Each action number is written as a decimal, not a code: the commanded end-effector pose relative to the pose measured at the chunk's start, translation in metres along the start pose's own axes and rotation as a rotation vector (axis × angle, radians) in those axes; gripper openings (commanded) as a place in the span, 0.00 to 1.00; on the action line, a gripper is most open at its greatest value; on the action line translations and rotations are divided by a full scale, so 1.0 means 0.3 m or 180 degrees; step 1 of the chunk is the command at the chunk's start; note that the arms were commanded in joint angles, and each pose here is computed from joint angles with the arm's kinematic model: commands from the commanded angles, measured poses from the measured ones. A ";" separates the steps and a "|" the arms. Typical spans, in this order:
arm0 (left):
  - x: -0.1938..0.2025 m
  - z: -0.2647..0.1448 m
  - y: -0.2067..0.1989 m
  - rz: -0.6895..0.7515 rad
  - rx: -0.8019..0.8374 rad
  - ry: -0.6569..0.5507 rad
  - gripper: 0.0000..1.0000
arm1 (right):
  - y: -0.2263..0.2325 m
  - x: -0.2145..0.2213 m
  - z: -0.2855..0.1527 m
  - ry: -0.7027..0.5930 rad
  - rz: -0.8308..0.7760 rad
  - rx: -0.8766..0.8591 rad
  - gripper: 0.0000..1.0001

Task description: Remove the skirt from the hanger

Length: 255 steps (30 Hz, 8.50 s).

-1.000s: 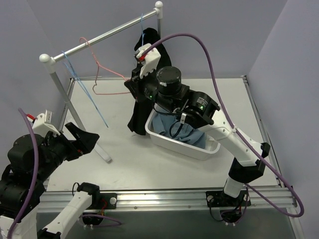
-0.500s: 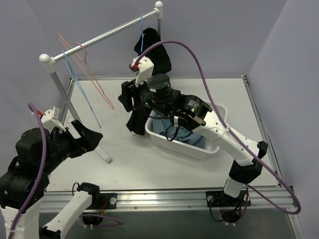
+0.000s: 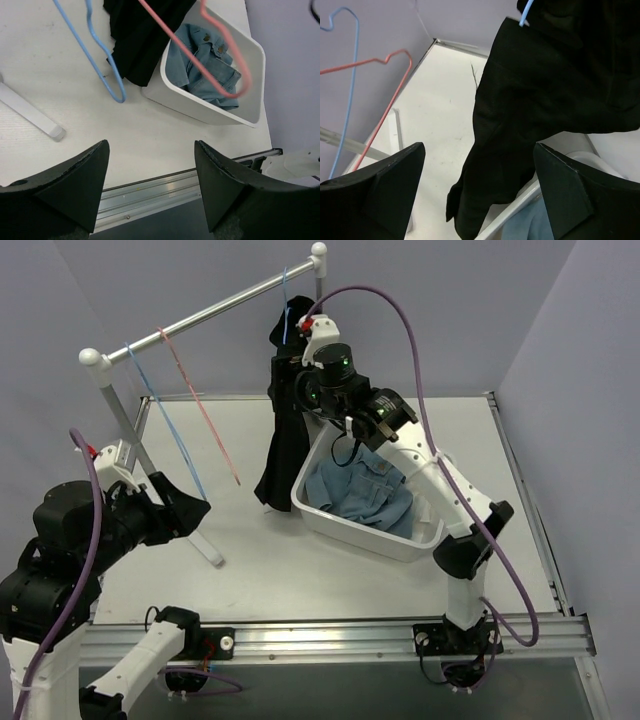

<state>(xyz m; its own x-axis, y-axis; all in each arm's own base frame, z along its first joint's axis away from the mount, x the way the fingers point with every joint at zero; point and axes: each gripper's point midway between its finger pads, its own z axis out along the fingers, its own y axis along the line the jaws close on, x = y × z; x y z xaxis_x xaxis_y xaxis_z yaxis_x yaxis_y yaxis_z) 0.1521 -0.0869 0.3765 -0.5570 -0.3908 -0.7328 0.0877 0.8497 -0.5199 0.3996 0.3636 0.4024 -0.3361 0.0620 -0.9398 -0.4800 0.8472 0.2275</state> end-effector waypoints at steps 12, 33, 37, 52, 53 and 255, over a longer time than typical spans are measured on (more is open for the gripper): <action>-0.070 -0.098 -0.122 0.0409 0.0539 -0.0188 0.76 | -0.074 0.050 0.183 -0.0154 -0.0187 0.0459 0.83; -0.120 -0.094 -0.229 0.0418 0.0944 -0.0157 0.96 | -0.026 -0.099 0.183 -0.0621 -0.0367 0.0126 0.00; -0.139 -0.090 -0.278 0.0414 0.1156 -0.0166 0.97 | -0.010 -0.146 0.144 -0.0780 -0.0338 0.0043 0.00; -0.225 -0.093 -0.344 0.0456 0.1297 -0.0292 0.93 | 0.088 -0.307 -0.041 -0.1138 0.0099 -0.0462 0.00; -0.234 -0.092 -0.342 0.0455 0.1271 -0.0325 0.92 | 0.095 -0.303 -0.050 -0.1129 0.0098 -0.0496 0.00; -0.297 0.133 -0.407 0.0694 0.0928 -0.0395 0.94 | 0.154 0.228 -0.799 0.0847 -0.0032 -0.1694 0.00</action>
<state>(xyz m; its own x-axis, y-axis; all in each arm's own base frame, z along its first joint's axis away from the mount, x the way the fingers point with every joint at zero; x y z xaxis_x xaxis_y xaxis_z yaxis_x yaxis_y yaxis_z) 0.2319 -0.1876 0.4621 -0.4786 -0.1772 -0.8599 0.4624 0.7817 -0.4185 0.1530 0.2854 0.3856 -0.5070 -0.2420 -0.8273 -0.8211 0.4276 0.3782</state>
